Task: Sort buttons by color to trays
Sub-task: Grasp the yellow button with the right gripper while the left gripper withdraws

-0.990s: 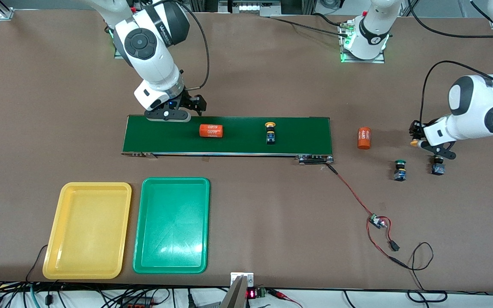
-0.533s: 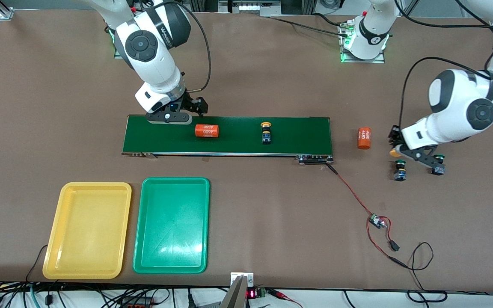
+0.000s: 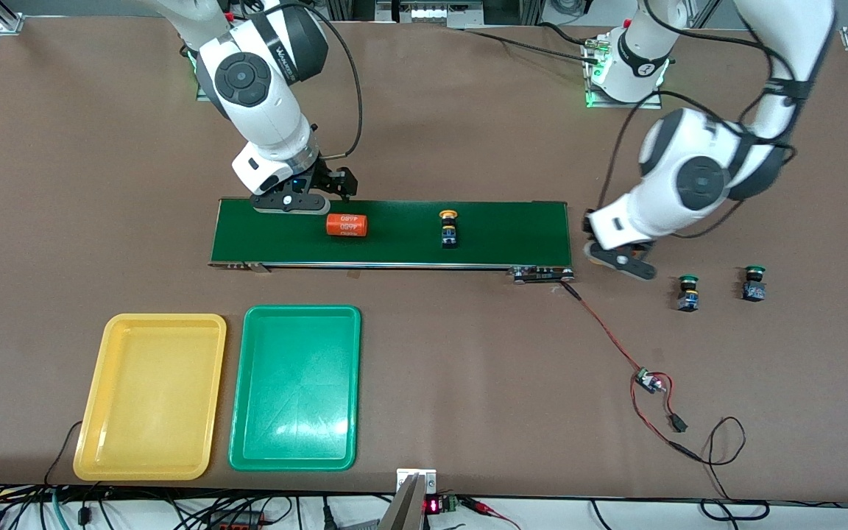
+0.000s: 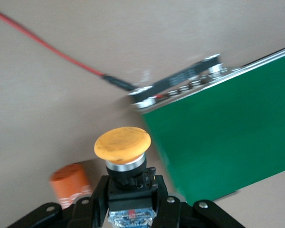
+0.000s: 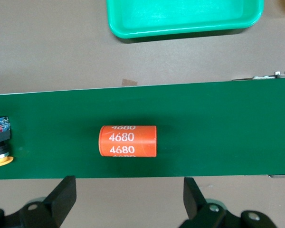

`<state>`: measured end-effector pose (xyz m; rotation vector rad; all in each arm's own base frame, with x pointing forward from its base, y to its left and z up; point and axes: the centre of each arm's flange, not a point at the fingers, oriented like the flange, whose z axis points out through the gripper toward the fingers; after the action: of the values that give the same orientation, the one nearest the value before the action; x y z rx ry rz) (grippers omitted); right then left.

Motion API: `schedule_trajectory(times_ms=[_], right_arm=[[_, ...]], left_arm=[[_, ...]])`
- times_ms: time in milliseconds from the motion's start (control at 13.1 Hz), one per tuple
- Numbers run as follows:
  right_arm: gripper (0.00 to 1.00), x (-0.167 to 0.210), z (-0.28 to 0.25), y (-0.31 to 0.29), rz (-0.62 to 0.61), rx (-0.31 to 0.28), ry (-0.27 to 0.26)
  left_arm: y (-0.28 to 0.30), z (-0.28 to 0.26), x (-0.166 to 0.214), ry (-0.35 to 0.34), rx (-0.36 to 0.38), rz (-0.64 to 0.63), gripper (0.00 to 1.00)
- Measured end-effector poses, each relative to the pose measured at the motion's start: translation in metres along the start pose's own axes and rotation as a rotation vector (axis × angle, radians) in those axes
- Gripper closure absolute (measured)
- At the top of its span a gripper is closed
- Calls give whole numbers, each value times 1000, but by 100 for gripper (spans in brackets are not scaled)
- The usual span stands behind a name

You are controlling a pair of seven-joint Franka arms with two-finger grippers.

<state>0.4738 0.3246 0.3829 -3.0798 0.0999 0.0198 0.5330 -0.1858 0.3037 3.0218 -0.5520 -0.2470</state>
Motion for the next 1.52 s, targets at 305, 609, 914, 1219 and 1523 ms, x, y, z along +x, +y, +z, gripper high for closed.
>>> schedule_trajectory(times_ms=[305,609,914,1219,1523], right_arm=[[0,2,0,2,5,-1,0],[0,2,0,3,7,-1,0],[0,5,5,-1,4,11,14],[0,10,7,-39,-23,39,35],[0,7,25,-78,-18,43,22]], left_arm=[[31,11,13,-11,-16,-114,58],[61,34,18,-52,-28,-207,58],[104,52,18,-56,-29,-239,58],[100,62,20,-69,-33,-254,58],[94,49,33,-32,-45,-269,32]])
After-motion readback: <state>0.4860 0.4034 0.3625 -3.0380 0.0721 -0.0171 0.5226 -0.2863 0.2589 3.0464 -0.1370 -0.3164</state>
